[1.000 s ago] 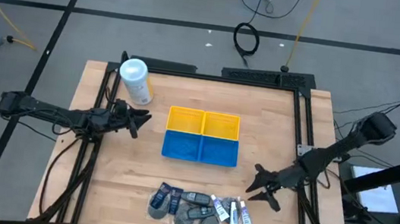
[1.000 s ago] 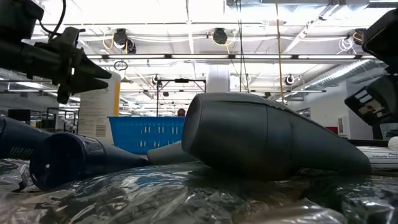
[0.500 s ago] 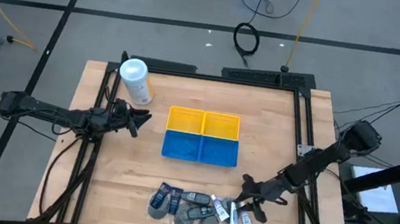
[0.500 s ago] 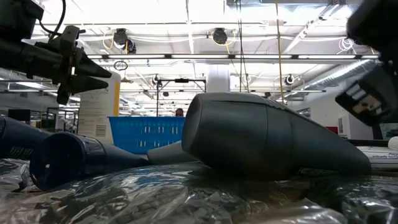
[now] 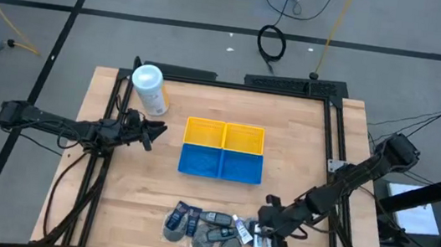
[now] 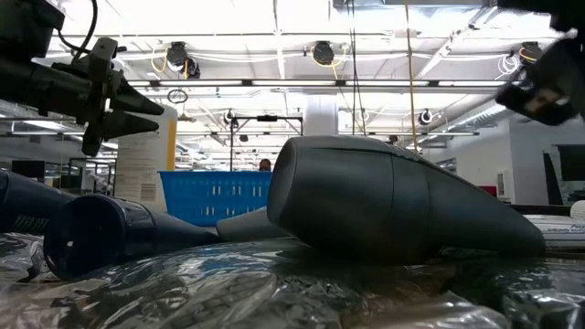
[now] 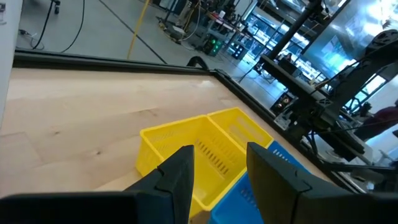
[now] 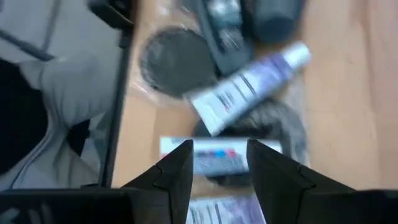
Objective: Pick & Place Travel size toiletries
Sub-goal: Put the middle toothpaste into the right yellow bin
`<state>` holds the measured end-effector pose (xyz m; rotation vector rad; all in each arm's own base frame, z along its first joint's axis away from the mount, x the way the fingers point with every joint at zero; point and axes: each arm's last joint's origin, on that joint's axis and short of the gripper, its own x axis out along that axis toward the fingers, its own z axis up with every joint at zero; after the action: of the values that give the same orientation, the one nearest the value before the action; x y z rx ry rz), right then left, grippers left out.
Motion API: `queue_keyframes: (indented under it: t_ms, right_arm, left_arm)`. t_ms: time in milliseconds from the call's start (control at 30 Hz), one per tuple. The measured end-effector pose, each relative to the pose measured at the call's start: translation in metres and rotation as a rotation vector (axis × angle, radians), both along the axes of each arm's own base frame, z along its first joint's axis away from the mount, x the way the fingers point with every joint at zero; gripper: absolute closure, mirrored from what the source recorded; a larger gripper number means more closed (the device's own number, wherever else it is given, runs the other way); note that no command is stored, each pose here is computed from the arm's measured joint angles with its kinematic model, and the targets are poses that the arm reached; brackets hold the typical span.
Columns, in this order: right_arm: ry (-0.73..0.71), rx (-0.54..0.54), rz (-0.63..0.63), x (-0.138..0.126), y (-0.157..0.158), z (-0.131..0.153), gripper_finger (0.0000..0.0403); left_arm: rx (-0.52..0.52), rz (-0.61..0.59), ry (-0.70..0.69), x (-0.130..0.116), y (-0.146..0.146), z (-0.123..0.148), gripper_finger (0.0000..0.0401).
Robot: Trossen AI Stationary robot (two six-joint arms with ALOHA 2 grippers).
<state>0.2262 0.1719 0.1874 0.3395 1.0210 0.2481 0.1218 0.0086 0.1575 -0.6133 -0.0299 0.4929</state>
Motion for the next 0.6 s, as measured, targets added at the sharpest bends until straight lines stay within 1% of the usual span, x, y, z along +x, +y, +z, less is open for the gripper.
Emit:
queue_keyframes:
  t_ms: [133,200,467,600]
  right_arm:
    - [0.076,0.037,-0.137,0.002,-0.007,-0.002,0.0261]
    - [0.111,0.048,-0.184,0.001,-0.01,-0.003,0.0261]
    - [0.167,0.076,-0.284,0.002,-0.015,-0.006,0.0261]
    - [0.211,0.072,-0.314,0.005,-0.013,-0.016,0.0261]
  left_arm:
    - [-0.021,0.003,-0.011,0.0,0.0,0.0,0.0256]
    - [-0.023,0.003,-0.013,0.0,0.0,0.0,0.0256]
    - [-0.027,0.004,-0.014,0.0,0.0,0.0,0.0256]
    - [-0.027,0.004,-0.014,0.0,0.0,0.0,0.0256]
